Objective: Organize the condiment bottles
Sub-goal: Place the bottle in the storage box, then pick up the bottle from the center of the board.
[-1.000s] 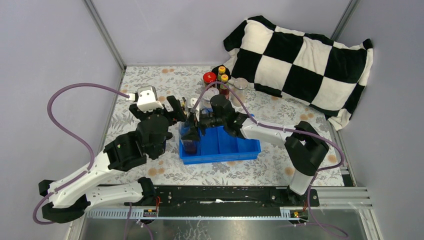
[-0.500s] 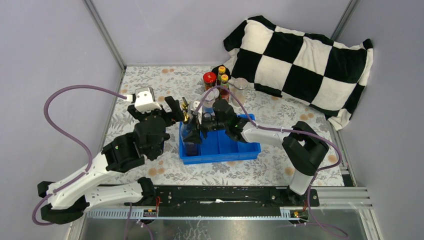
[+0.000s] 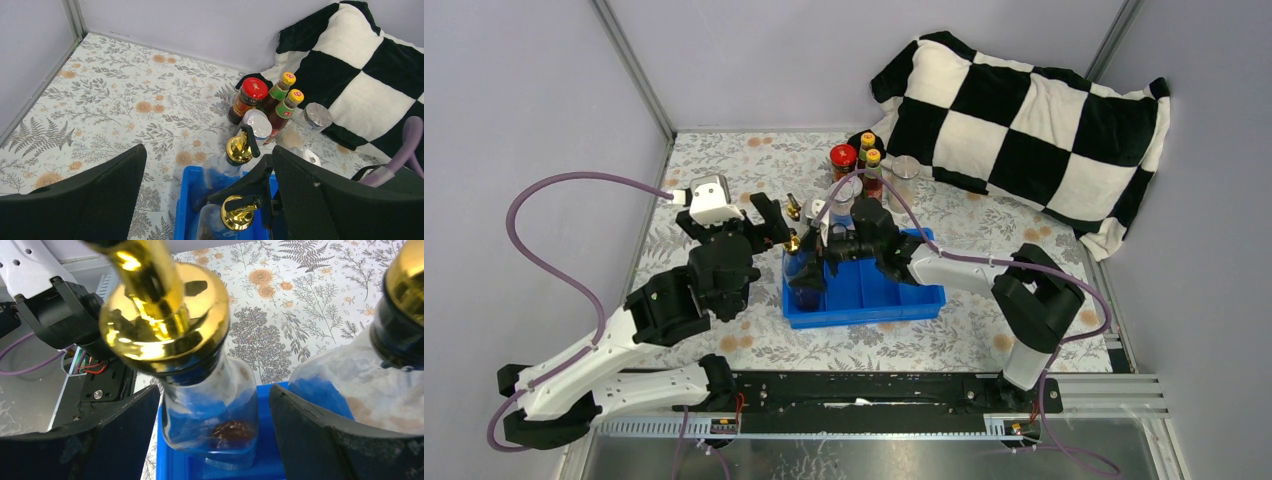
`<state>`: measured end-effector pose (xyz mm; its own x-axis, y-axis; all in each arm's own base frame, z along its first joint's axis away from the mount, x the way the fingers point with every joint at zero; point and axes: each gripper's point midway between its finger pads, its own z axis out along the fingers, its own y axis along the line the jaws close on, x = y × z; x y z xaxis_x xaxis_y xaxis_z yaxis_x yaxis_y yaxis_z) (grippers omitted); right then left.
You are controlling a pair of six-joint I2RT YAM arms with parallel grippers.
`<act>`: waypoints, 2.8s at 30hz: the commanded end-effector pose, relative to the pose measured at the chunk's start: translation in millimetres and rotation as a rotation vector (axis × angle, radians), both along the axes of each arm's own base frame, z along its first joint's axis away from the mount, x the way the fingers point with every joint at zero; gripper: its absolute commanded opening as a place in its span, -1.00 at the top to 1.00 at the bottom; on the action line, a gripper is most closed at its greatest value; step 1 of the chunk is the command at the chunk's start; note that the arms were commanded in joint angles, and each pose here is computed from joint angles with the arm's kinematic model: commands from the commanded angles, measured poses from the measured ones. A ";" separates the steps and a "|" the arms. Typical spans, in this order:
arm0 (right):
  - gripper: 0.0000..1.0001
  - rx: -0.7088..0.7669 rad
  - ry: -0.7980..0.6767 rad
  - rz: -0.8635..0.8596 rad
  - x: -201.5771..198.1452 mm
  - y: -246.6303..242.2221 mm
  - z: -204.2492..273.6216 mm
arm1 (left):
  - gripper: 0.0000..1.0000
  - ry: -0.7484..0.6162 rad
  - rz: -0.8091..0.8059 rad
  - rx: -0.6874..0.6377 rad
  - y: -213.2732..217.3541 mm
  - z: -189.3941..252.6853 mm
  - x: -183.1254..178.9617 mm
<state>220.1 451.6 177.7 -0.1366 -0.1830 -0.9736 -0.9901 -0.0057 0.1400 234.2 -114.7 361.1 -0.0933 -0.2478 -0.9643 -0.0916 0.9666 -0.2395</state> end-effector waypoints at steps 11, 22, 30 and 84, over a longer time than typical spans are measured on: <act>-0.76 -0.035 -0.077 -0.394 8.3 -84.1 84.0 | -0.98 -0.029 0.039 -0.005 10.0 30.6 -0.7; -0.99 -0.219 0.106 -0.964 124.8 -143.8 84.4 | -0.98 -0.025 0.012 0.064 1.4 69.5 11.3; -0.99 -0.283 0.152 -1.004 179.4 -145.6 61.3 | -0.97 0.052 -0.056 0.083 2.5 72.5 64.9; -0.03 -0.213 0.011 -0.846 165.6 -109.2 138.1 | -0.96 0.248 -0.104 -0.046 48.6 -28.2 102.9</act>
